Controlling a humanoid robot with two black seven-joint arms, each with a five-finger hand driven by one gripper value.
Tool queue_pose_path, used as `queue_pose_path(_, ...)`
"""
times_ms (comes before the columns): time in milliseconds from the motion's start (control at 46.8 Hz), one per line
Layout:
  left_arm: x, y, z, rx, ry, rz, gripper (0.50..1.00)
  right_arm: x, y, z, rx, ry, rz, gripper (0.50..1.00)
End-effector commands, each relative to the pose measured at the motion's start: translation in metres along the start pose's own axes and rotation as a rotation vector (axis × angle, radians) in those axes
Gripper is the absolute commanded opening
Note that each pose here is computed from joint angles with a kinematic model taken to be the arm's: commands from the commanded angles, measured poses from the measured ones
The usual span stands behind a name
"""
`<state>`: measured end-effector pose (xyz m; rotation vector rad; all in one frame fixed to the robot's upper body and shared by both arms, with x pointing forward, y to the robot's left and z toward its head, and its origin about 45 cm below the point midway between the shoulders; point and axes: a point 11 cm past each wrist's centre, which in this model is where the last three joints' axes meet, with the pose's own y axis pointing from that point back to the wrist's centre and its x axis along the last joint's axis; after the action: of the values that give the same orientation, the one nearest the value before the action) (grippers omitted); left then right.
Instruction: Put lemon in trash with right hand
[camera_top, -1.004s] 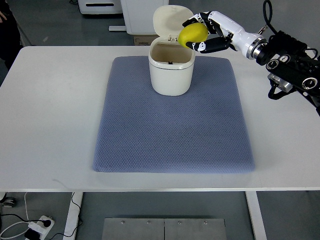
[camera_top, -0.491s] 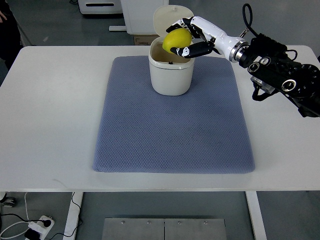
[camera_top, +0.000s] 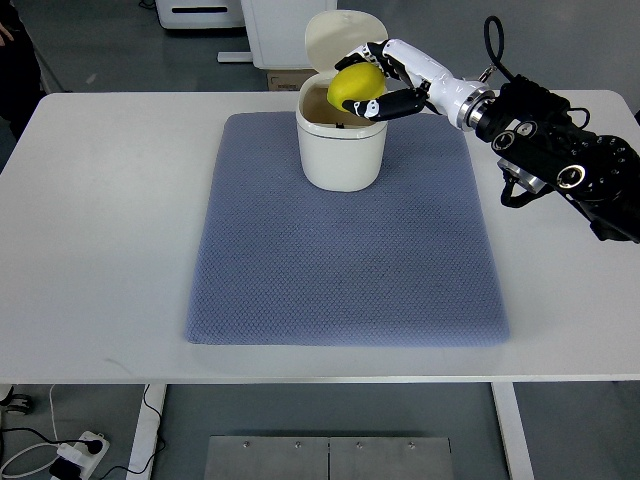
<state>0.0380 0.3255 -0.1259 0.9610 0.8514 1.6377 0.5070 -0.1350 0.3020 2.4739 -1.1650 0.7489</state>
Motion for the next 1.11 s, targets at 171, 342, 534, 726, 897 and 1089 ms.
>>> queue_pose_path(171, 0.000, 0.000, 0.000, 0.000, 0.000, 0.000, 1.000, -0.001, 0.000, -0.001, 0.006, -0.004, -0.003, 0.914)
queue_pose_path(342, 0.000, 0.000, 0.000, 0.000, 0.000, 0.000, 1.000, -0.005, -0.001, -0.002, 0.019, -0.013, -0.011, 0.964)
queue_pose_path(534, 0.000, 0.000, 0.000, 0.000, 0.000, 0.000, 1.000, -0.006, 0.004, -0.001, 0.039, -0.024, -0.020, 0.977)
queue_pose_path(726, 0.000, 0.000, 0.000, 0.000, 0.000, 0.000, 1.000, 0.003, 0.012, 0.002, 0.050, -0.026, -0.019, 0.981)
queue_pose_path(897, 0.000, 0.000, 0.000, 0.000, 0.000, 0.000, 1.000, 0.009, 0.027, 0.011, 0.052, -0.038, -0.017, 0.983)
queue_pose_path(1089, 0.000, 0.000, 0.000, 0.000, 0.000, 0.000, 1.000, 0.021, 0.053, 0.032, 0.027, -0.057, 0.007, 0.985)
